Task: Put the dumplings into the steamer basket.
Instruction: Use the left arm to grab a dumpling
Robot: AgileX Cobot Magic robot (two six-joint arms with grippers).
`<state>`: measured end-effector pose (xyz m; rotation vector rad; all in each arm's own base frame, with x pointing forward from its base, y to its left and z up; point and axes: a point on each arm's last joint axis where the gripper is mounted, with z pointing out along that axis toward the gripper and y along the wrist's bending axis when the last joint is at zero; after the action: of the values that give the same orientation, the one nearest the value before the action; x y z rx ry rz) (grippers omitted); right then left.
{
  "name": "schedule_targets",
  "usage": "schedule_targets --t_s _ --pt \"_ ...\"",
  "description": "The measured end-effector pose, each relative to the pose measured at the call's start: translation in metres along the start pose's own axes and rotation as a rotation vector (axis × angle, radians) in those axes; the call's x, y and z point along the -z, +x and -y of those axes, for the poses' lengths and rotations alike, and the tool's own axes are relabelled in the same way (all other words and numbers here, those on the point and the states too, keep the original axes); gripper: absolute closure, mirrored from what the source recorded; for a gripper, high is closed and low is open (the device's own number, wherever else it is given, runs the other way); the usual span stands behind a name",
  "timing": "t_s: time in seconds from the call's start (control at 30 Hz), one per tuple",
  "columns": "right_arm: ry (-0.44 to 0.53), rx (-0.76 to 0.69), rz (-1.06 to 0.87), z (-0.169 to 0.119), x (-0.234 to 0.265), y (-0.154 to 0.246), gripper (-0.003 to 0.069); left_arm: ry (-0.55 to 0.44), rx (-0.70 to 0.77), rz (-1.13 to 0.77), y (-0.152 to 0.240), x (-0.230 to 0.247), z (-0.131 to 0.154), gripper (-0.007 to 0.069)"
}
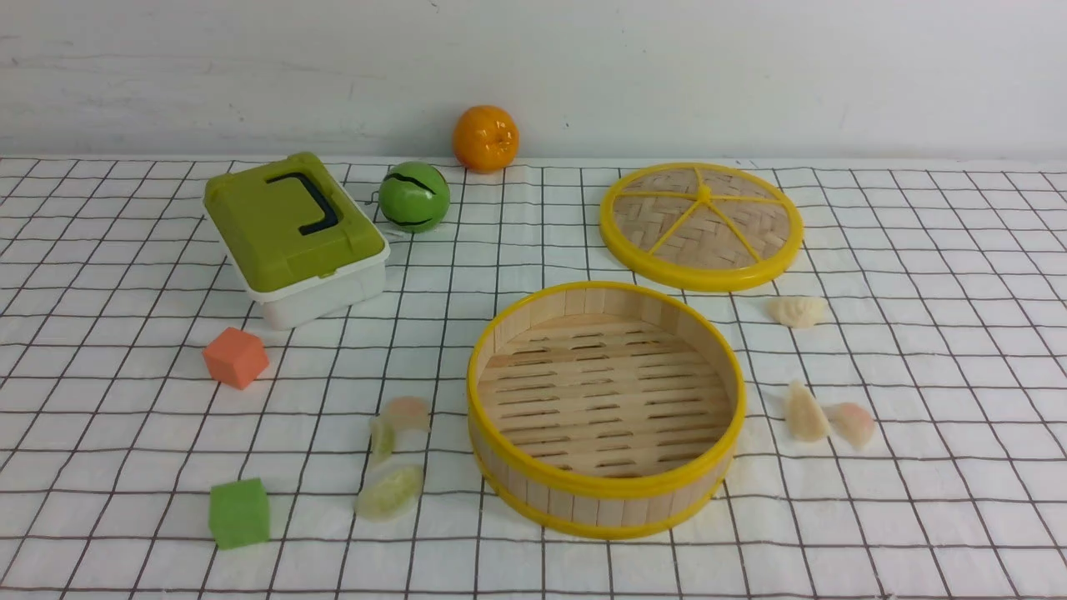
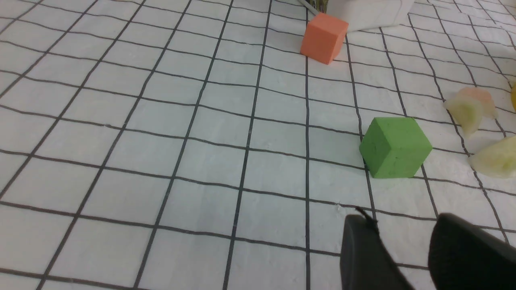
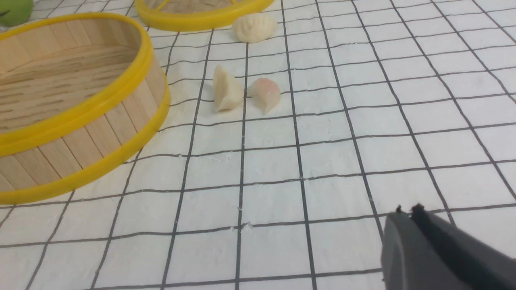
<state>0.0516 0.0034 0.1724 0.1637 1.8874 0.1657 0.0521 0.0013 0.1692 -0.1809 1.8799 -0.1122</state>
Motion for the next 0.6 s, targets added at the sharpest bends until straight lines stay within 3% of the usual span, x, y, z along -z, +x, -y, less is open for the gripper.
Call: schedule_targets --t_s 0.6 --pt "0.000 0.000 0.000 0.0000 0.0000 0.0000 0.0623 0.000 0.000 0.000 0.0000 0.0000 0.0000 0.0386"
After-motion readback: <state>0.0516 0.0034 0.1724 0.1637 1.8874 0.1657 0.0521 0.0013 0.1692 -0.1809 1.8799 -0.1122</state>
